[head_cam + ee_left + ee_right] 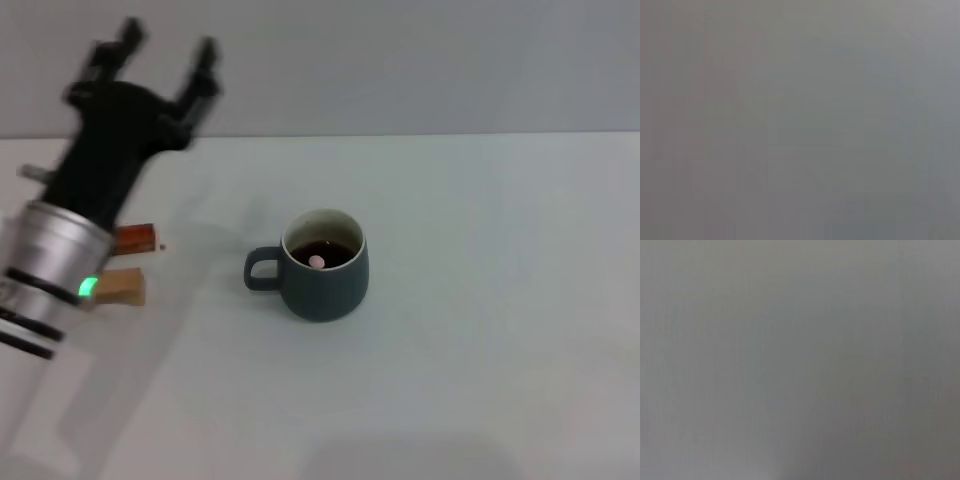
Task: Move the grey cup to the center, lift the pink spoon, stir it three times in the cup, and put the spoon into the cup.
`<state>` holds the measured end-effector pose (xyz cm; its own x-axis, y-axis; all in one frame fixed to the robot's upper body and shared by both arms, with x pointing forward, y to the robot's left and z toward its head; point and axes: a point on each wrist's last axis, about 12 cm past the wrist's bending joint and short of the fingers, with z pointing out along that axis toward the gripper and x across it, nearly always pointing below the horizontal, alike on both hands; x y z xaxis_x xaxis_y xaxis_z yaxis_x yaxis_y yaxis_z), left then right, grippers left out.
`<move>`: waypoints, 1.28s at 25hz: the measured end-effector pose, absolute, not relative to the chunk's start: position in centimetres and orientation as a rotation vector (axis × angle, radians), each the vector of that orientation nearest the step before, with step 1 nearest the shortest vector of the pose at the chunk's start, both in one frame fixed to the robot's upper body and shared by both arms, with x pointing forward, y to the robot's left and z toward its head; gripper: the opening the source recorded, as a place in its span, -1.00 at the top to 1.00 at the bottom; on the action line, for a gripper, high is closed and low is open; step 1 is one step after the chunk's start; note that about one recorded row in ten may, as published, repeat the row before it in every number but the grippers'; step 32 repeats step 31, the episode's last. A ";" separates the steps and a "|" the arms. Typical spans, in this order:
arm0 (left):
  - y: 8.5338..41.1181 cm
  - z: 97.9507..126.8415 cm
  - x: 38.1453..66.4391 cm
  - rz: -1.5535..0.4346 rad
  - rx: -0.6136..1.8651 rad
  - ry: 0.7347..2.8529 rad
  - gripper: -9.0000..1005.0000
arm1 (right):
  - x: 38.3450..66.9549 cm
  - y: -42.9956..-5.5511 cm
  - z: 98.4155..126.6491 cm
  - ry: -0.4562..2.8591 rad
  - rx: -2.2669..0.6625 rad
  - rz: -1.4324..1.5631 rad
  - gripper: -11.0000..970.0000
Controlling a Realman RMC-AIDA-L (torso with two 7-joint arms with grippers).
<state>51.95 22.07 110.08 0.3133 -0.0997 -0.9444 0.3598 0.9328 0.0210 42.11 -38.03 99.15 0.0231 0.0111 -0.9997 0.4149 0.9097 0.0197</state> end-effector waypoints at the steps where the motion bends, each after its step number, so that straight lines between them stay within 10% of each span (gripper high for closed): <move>1: 23.0 109.3 52.3 -0.295 0.220 1.250 -0.46 | 42.1 -38.0 99.2 1.520 0.347 -0.322 0.98; 14: 33.5 102.7 48.6 -0.005 -0.045 1.426 -0.56 | 41.2 -37.3 100.4 1.412 0.276 -0.307 0.98; 32: 34.5 101.8 47.2 0.057 -0.069 1.450 -0.56 | 40.8 -36.5 100.7 1.380 0.234 -0.279 0.98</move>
